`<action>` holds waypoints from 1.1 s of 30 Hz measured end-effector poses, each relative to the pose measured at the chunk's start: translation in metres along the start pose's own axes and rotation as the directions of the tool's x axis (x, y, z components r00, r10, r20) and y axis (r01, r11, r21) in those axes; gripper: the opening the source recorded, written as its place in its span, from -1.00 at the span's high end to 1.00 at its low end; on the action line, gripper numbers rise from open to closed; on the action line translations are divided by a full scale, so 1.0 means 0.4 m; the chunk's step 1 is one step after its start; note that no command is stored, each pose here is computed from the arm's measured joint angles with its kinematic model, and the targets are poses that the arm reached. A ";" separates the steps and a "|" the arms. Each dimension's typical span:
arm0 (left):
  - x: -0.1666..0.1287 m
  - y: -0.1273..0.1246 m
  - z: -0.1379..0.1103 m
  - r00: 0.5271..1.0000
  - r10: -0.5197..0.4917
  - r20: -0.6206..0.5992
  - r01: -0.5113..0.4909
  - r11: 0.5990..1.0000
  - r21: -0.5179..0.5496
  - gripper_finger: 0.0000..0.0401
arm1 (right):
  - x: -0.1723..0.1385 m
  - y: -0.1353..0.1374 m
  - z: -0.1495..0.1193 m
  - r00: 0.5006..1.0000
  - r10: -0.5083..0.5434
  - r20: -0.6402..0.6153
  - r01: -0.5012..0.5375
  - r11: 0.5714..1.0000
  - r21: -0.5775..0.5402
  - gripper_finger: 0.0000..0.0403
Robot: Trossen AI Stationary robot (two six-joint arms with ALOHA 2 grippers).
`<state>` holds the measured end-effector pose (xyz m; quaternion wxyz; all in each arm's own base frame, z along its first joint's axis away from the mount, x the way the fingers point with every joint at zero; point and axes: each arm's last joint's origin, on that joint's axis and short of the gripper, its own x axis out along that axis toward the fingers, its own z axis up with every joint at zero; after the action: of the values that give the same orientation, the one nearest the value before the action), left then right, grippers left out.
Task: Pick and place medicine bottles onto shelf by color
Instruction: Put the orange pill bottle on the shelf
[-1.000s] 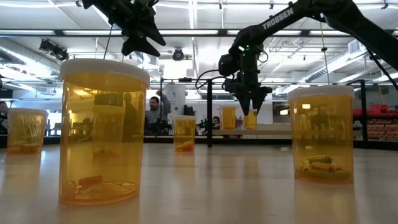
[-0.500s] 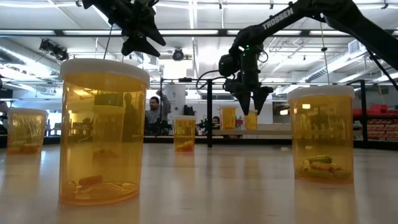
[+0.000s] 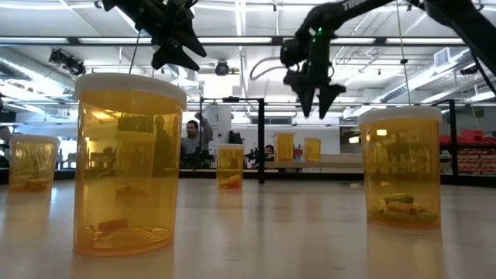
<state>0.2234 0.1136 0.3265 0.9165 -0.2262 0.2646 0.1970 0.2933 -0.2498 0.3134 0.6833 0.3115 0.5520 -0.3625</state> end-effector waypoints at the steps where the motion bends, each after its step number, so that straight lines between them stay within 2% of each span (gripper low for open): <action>1: 0.000 0.000 0.000 1.000 0.000 0.000 0.000 1.000 0.000 -0.07 | -0.016 0.009 -0.008 1.000 0.013 0.015 -0.013 1.000 -0.005 -0.35; 6: 0.000 0.000 0.000 1.000 0.000 0.000 0.000 1.000 -0.002 -0.07 | -0.075 0.097 -0.062 0.996 0.062 0.061 -0.056 0.993 -0.106 -0.35; 12: 0.000 0.001 -0.002 1.000 0.003 -0.010 -0.003 0.999 -0.032 -0.06 | -0.113 0.251 -0.149 0.986 0.136 0.097 -0.105 0.957 -0.270 -0.35; 17: -0.002 0.011 -0.022 0.995 0.032 -0.095 -0.043 0.992 -0.117 -0.02 | -0.130 0.364 -0.220 0.969 0.212 0.125 -0.157 0.925 -0.346 -0.35; 24: -0.007 0.018 -0.052 0.974 0.062 -0.216 -0.104 0.976 -0.189 0.03 | -0.153 0.461 -0.282 0.932 0.297 0.206 -0.195 0.893 -0.406 -0.35; 27: -0.008 0.018 -0.056 0.971 0.065 -0.232 -0.115 0.972 -0.207 0.05 | -0.147 0.497 -0.283 0.905 0.351 0.239 -0.232 0.881 -0.413 -0.35; 33: -0.025 0.014 -0.050 0.975 0.061 -0.213 -0.106 0.972 -0.207 0.05 | -0.056 0.561 -0.274 0.915 0.356 0.189 -0.246 0.865 -0.437 -0.35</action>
<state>0.2050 0.1054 0.3156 0.8448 -0.3328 0.3441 0.2390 0.4209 -0.0340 0.3194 0.8483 0.1951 0.4631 -0.1666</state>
